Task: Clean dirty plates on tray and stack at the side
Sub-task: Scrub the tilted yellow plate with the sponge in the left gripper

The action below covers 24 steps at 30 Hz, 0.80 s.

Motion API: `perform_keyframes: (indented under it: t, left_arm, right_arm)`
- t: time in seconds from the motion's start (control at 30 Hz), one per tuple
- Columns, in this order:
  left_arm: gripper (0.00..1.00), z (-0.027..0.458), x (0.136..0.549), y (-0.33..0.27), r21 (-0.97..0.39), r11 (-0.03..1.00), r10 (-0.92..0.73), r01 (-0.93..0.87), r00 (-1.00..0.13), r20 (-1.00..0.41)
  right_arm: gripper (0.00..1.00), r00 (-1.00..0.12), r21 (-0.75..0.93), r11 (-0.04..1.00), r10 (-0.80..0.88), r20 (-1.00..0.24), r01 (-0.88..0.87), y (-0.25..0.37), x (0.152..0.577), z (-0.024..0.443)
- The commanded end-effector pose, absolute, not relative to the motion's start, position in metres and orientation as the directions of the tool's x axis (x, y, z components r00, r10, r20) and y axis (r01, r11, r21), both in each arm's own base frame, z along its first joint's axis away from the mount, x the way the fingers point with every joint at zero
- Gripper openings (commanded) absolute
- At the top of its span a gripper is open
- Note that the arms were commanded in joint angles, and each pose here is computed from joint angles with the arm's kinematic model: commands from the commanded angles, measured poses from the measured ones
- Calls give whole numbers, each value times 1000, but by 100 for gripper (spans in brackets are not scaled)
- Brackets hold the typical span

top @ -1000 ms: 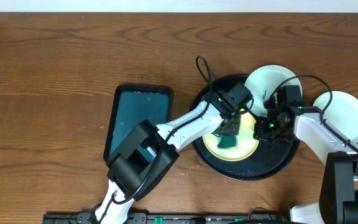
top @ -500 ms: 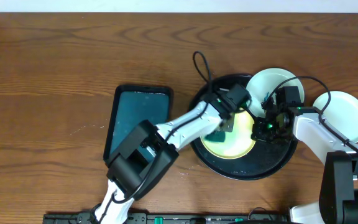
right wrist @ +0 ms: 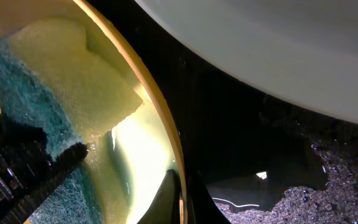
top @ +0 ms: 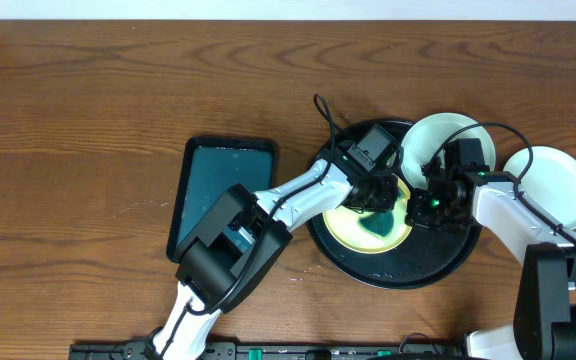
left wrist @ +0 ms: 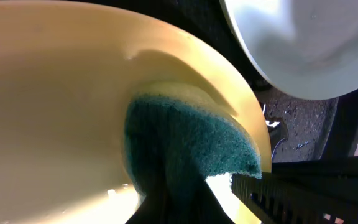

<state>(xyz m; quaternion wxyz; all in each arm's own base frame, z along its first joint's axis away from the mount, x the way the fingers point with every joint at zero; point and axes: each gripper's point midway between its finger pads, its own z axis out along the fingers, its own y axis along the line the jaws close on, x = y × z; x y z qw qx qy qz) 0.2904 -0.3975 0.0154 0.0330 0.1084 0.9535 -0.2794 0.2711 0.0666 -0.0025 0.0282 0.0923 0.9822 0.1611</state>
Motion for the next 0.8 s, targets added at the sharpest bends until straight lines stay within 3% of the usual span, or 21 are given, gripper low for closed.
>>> perform_keyframes:
  t: [0.0,0.17,0.27,0.37,0.6,0.77]
  left_arm:
    - [8,-30,256,-375,-404,888,238,221,-971,-7]
    - [7,-46,281,-296,14,982,190,189,-977,-95]
    - [7,-35,303,-256,254,954,213,161,-958,-191]
    - [7,-21,318,-235,390,911,244,132,-935,-256]
    - [7,9,347,-210,578,815,324,53,-867,-377]
    - [8,18,348,-231,506,855,324,115,-879,-349]
  right_arm:
    - [1,-982,177,966,187,31,189,44,249,-27]
    - [1,-982,174,966,187,41,191,44,246,-27]
    - [1,-982,175,966,187,40,191,44,247,-27]
    - [1,-982,175,966,187,40,191,44,247,-27]
    - [1,-982,174,966,186,43,190,44,246,-27]
    - [1,-983,174,967,179,43,184,44,246,-27]
